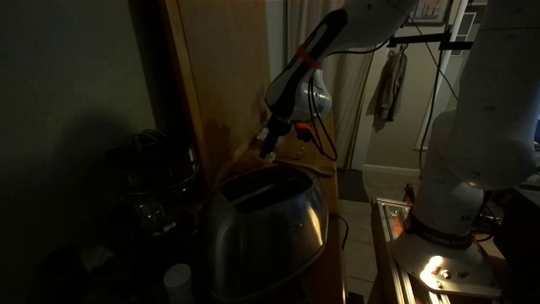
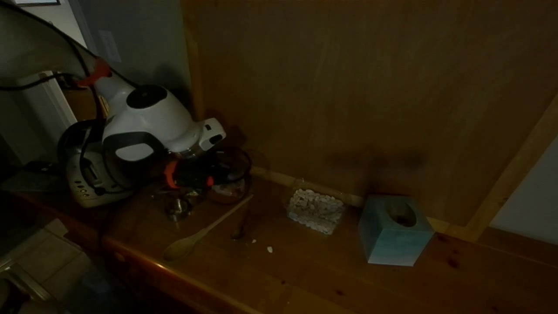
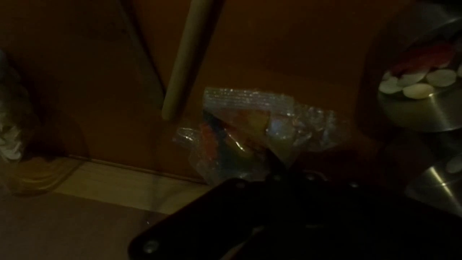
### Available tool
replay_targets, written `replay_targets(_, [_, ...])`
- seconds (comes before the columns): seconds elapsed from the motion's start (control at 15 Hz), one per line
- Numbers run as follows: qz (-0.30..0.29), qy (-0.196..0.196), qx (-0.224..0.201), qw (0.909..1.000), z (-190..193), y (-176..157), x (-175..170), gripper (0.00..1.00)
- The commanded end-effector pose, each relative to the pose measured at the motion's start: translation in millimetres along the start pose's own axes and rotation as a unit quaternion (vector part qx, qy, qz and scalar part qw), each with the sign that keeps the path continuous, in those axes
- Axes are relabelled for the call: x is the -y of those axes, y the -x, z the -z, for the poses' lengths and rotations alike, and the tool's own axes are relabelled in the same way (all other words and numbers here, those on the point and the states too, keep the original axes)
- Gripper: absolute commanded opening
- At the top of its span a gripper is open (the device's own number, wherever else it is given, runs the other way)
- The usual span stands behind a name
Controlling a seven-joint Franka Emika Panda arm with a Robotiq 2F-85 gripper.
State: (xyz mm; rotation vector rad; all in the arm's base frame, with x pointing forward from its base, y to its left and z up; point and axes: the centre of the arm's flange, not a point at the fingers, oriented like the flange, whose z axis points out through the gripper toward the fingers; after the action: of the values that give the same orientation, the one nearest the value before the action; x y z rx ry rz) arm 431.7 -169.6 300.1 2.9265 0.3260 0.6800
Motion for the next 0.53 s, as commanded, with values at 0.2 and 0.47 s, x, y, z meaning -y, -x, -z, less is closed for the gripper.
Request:
replay_targets(0.2, [-0.001,0.007,0.005,1.0,-12.1,-7.9,8.9,0.3])
replay_targets(0.47, [0.003,0.011,-0.006,0.9999,-0.9,-17.1,12.0,0.55])
